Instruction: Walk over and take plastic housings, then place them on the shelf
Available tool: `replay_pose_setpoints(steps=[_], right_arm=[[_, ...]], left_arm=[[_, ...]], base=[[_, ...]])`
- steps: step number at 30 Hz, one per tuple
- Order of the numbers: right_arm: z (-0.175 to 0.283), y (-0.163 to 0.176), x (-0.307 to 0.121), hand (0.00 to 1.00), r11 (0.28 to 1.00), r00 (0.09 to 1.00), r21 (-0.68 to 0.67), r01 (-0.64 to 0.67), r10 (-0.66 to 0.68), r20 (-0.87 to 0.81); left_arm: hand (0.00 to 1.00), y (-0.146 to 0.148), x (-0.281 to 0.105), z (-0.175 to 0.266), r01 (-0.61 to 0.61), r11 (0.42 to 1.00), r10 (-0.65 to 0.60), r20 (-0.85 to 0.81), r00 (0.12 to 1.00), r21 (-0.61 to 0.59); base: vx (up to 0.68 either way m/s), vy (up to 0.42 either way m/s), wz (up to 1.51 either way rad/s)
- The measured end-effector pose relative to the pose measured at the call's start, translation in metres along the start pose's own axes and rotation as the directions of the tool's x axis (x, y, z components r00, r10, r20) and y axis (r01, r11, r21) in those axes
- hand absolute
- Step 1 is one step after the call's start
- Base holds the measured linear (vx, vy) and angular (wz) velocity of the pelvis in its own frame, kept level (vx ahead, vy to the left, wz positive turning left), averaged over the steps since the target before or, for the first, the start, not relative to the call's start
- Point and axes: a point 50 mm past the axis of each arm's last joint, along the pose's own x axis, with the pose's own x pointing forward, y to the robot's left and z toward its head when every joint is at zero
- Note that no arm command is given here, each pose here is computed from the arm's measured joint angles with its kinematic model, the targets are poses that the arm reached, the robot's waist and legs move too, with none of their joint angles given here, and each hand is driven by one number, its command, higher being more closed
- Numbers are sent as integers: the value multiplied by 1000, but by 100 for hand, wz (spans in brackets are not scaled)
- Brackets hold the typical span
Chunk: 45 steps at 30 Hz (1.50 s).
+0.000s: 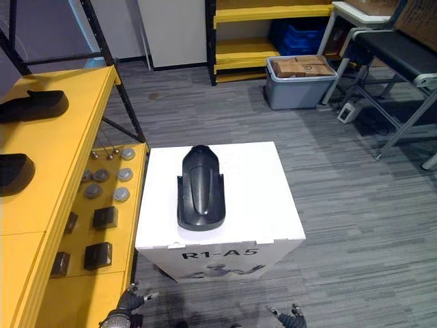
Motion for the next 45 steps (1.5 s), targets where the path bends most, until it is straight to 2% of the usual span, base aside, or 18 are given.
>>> replay_pose_setpoints(steps=[4, 7, 8, 9, 10, 11, 14, 16, 18, 20, 22, 24, 26, 27, 29, 33, 38, 45], right_arm=[[53, -49, 3, 0, 985, 968, 103, 135, -153, 196], [119, -88, -12, 0, 969, 861, 127, 211, -246, 445], [159, -100, -28, 0, 966, 770, 120, 229, -256, 584], [168, -102, -32, 0, 966, 745, 118, 232, -254, 617], [199, -105, -49, 0, 965, 650, 120, 232, -245, 719], [209, -104, -56, 0, 967, 611, 119, 227, -237, 755], [252, -85, -89, 0, 982, 425, 104, 155, -162, 891], [267, -68, -101, 0, 992, 347, 56, 110, -91, 933], [286, -42, -115, 0, 999, 252, -13, 43, 2, 968], [303, 0, -132, 0, 990, 141, -127, -55, 134, 981], [306, 32, -140, 0, 966, 94, -234, -114, 245, 965], [303, 61, -139, 0, 931, 89, -329, -160, 345, 934], [289, 92, -122, 0, 901, 172, -383, -204, 418, 892], [287, 95, -120, 0, 899, 187, -385, -208, 423, 886], [270, 119, -105, 0, 887, 287, -402, -227, 455, 843], [238, 149, -89, 0, 869, 421, -424, -254, 494, 760], [212, 166, -78, 0, 867, 528, -443, -229, 493, 692], [199, 170, -70, 0, 870, 586, -456, -185, 471, 660]], left_arm=[[0, 6, -3, -11, -17, 999, 15, -31, 999, -34], [0, 8, -8, -18, -15, 999, 13, -39, 999, -42], [0, 9, -11, -24, -13, 999, 11, -47, 999, -43], [0, 9, -12, -26, -12, 999, 9, -52, 999, -43], [0, 8, -14, -31, -2, 999, -1, -61, 998, -43], [0, 8, -14, -31, 4, 999, -7, -61, 998, -44], [0, 5, -17, -37, 24, 999, -27, -69, 997, -47], [0, 4, -18, -39, 31, 998, -35, -75, 997, -51], [0, 3, -19, -41, 40, 997, -44, -76, 996, -60], [0, -1, -19, -39, 63, 997, -66, -66, 996, -38], [0, -6, -18, -34, 91, 996, -92, -49, 995, -21], [0, -11, -17, -29, 115, 993, -115, -33, 993, -8], [0, -18, -17, -25, 142, 990, -141, -21, 990, 9], [0, -18, -17, -24, 142, 990, -141, -20, 990, 7], [0, -20, -16, -22, 147, 989, -147, -16, 989, 2], [0, -21, -15, -19, 135, 991, -135, -7, 991, 3], [0, -21, -14, -17, 121, 993, -121, -2, 993, 1], [0, -21, -14, -13, 112, 994, -112, 16, 994, -1]], base=[[71, 4, -2], [19, -2, -2], [8, -4, -4], [-7, -7, -8], [-16, -8, -7], [-35, -12, -6], [-64, -8, -3], [-75, 12, -1], [-88, 19, 1], [-69, 16, 6], [-39, 17, 7], [-16, 9, 21], [6, 6, 38], [12, 15, 11], [14, 12, 5], [-3, 2, 6], [-32, 3, 1], [-67, 7, 5]])
